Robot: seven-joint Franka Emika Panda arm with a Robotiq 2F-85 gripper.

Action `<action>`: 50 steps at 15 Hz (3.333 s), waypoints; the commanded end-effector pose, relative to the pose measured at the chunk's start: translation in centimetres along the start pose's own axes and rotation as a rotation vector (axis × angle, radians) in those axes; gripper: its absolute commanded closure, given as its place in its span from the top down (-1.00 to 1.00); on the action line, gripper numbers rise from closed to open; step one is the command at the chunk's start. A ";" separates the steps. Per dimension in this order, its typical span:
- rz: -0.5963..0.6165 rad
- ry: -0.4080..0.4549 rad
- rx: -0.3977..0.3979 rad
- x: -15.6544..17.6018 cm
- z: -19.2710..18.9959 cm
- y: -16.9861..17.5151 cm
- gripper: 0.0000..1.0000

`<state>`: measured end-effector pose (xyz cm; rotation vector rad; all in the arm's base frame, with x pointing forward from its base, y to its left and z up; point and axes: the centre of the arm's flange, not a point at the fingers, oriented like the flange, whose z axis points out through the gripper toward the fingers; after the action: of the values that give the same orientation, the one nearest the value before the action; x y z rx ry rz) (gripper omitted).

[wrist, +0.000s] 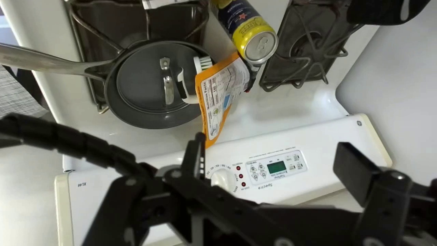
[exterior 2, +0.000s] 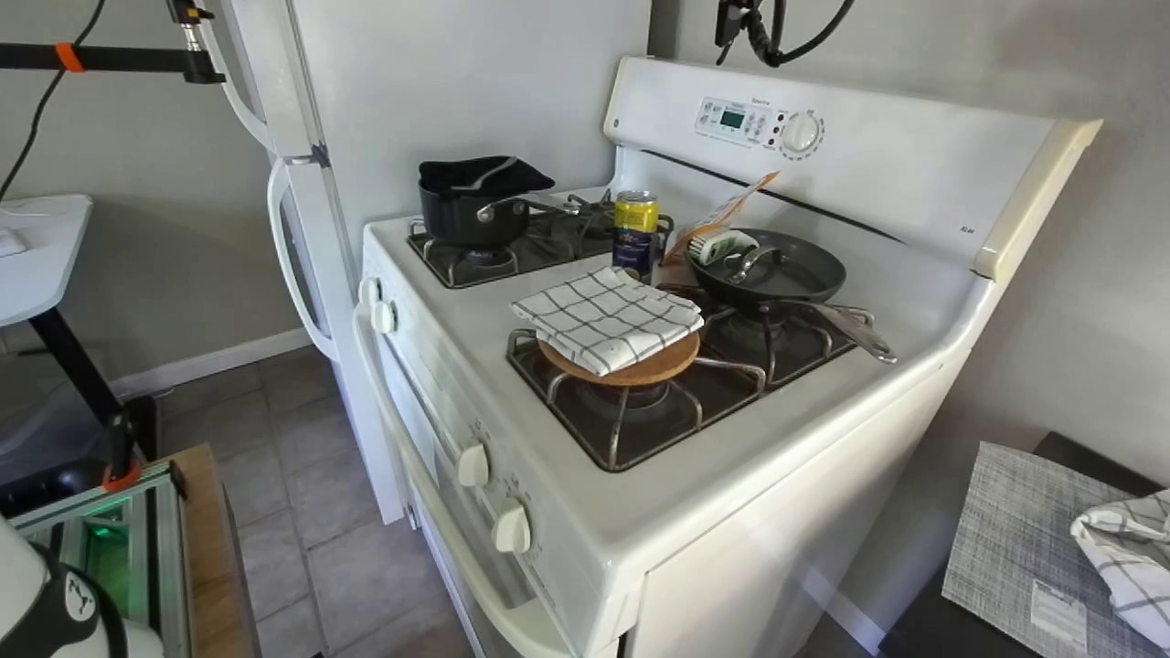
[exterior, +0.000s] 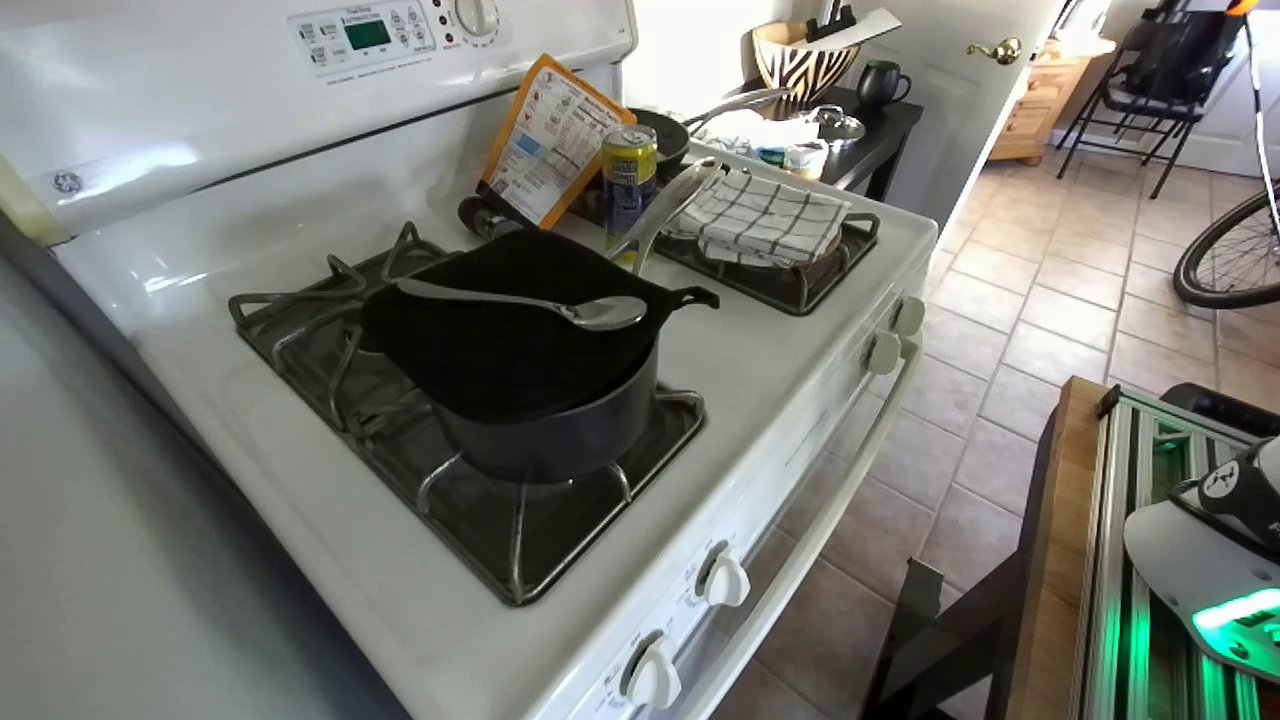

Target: Move the orange bag to the left

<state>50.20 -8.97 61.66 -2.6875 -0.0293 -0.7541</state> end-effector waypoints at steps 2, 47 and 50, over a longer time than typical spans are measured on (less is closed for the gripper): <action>0.006 -0.001 0.011 0.3 -0.2 0.5 1.00; -0.094 -0.142 0.275 10.3 25.0 5.3 -1.00; -0.159 -0.090 0.291 12.5 23.4 3.4 -1.00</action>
<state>72.70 -5.97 45.35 -2.4979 -0.2820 -0.5746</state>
